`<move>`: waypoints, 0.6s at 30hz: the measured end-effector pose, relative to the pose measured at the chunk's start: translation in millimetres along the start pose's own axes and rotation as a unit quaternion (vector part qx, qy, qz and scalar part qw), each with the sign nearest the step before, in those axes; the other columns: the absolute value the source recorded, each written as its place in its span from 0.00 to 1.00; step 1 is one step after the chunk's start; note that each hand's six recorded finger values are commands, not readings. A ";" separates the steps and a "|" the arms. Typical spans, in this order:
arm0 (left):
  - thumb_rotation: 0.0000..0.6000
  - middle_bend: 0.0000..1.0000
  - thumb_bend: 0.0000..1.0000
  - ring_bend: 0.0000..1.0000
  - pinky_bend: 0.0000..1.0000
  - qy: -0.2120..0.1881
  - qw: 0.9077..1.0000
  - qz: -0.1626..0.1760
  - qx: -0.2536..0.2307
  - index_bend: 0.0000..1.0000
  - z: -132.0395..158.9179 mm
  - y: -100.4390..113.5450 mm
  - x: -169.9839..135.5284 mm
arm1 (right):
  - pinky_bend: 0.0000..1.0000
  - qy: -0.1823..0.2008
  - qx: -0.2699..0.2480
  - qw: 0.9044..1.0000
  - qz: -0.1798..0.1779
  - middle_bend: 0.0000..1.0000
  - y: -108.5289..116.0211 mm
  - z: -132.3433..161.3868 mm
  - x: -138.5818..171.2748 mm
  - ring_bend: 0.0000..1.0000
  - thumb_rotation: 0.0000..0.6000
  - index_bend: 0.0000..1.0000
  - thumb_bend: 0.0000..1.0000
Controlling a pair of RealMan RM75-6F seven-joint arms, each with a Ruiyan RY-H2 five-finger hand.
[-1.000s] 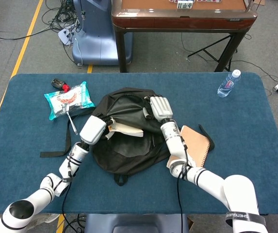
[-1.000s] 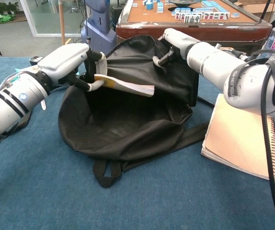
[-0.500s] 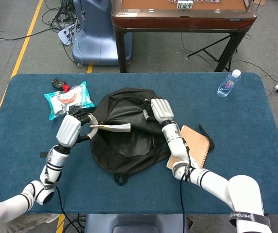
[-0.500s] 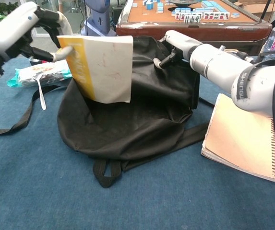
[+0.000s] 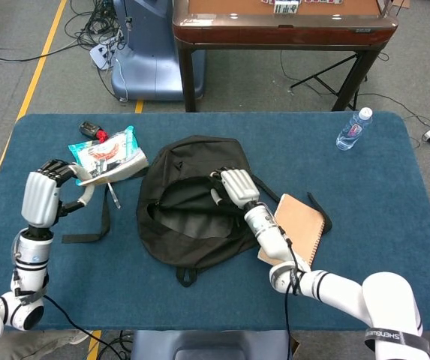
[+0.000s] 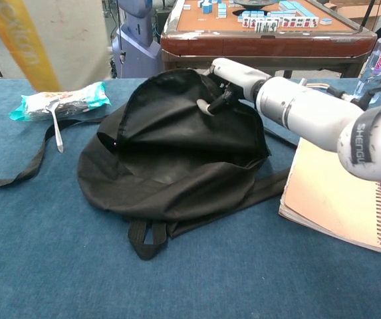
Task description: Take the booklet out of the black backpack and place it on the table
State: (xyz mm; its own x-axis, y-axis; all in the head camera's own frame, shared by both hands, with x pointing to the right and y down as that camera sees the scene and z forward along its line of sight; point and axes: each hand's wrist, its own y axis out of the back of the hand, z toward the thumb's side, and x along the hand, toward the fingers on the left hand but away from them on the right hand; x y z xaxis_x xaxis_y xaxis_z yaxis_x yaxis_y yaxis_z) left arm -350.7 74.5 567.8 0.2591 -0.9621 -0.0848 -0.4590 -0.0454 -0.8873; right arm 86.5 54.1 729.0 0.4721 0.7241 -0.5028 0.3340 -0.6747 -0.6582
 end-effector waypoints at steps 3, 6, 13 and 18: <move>1.00 0.62 0.51 0.55 0.44 0.016 1.000 0.012 0.019 0.73 -9.5 15.3 0.4 | 0.24 0.018 -0.001 0.999 0.031 0.29 -11.5 8.1 11.4 0.23 1.00 0.41 0.34; 1.00 0.62 0.52 0.55 0.44 0.023 0.999 0.007 0.029 0.73 -13.9 15.8 0.0 | 0.22 0.037 -0.004 0.997 0.068 0.20 -19.7 16.2 25.0 0.16 1.00 0.16 0.30; 1.00 0.62 0.51 0.55 0.44 0.027 0.996 -0.026 0.078 0.73 -21.3 -6.8 0.0 | 0.20 0.076 -0.013 0.991 0.110 0.16 -11.5 32.0 60.9 0.13 1.00 0.02 0.29; 1.00 0.62 0.51 0.55 0.44 0.028 0.994 -0.052 0.087 0.73 -19.6 -33.1 5.7 | 0.20 0.094 -0.018 0.990 0.108 0.16 11.8 37.8 84.5 0.13 1.00 0.02 0.29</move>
State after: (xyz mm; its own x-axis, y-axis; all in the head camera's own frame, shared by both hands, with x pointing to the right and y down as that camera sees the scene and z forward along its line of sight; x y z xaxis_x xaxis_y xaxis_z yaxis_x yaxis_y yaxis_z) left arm -350.6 65.3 605.6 0.2466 -0.9685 0.0329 -0.2775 -0.1031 -0.9552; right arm 99.5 112.7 657.6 0.6781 0.5251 -0.5143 0.2357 -0.8182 -0.5245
